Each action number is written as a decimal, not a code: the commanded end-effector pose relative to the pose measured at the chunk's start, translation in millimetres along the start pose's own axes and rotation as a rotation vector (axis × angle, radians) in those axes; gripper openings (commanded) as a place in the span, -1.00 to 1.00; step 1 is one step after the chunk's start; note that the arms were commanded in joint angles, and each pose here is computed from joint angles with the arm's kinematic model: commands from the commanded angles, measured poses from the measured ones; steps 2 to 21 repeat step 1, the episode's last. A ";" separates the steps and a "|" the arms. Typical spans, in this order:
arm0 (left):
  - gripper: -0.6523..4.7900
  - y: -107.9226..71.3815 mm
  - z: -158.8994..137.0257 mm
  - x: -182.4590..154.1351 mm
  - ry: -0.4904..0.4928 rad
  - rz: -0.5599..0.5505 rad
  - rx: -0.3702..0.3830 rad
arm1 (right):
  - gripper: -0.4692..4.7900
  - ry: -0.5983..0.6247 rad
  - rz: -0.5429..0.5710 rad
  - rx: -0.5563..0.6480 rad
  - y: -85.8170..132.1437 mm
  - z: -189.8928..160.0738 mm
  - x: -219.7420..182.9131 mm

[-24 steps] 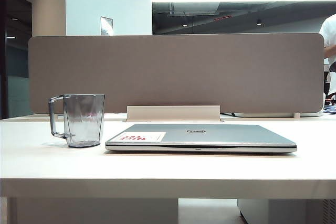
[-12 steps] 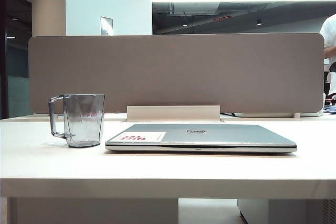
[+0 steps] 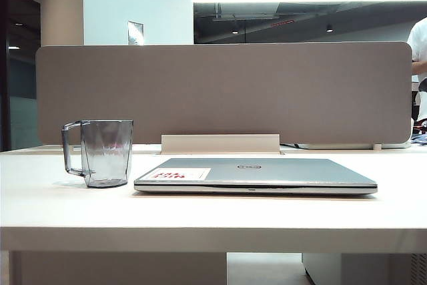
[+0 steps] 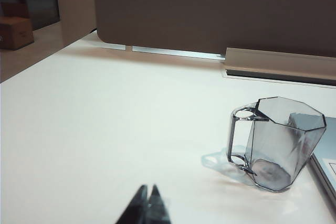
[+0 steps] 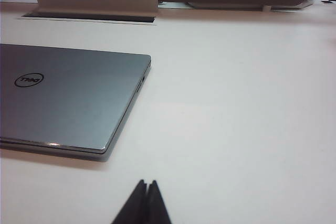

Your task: Pick up the water cup and place it on the left side of the laptop.

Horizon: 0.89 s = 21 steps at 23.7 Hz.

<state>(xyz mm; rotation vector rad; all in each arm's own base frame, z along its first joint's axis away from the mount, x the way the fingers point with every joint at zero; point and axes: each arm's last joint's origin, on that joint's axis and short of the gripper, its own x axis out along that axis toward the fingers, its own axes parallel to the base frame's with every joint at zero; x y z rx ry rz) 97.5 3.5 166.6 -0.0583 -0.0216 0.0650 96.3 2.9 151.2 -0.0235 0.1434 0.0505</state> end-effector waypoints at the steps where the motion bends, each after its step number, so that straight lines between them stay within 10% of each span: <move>1: -0.78 0.0 1.5 -0.1 -0.008 0.000 -0.003 | -0.84 -0.006 -0.006 -0.004 -0.2 -0.8 0.5; 21: -0.78 0.0 1.5 -0.1 -0.008 0.000 -0.003 | -0.84 -0.006 -0.006 -0.004 -0.2 -0.8 0.5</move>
